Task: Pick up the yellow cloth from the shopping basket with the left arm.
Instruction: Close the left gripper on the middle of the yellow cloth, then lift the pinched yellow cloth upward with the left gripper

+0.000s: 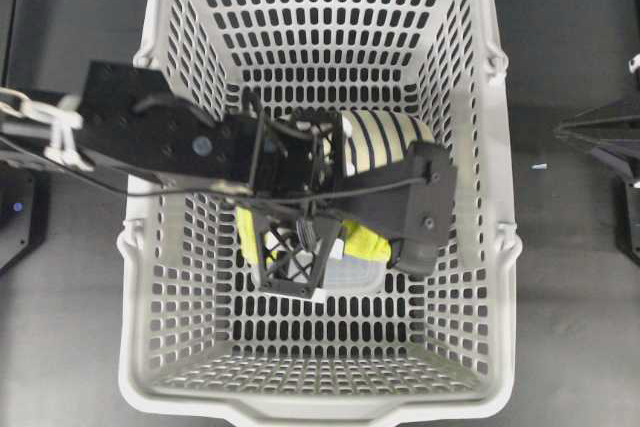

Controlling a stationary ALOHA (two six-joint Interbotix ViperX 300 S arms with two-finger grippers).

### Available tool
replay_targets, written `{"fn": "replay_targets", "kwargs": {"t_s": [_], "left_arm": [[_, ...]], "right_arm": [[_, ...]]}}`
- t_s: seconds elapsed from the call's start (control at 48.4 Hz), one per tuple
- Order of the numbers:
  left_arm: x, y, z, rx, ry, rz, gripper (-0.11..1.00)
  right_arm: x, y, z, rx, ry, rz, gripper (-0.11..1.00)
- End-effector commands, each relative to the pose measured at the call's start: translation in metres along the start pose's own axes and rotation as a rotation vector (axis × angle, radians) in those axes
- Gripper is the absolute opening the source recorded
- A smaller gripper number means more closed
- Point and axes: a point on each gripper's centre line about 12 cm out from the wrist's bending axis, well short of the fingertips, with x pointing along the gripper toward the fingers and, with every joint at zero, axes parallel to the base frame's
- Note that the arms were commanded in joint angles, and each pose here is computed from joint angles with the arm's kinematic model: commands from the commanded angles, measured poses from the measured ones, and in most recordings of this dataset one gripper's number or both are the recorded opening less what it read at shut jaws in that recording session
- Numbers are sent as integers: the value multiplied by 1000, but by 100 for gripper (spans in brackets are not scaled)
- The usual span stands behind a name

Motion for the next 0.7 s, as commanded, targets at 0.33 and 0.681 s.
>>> {"fn": "replay_targets", "kwargs": {"t_s": [0.33, 0.681], "left_arm": [[-67, 12, 20, -27, -75, 17, 17], [-65, 13, 19, -29, -70, 17, 17]], "right_arm": [[1, 0, 5, 4, -18, -2, -1], [0, 0, 7, 1, -26, -2, -1]]}}
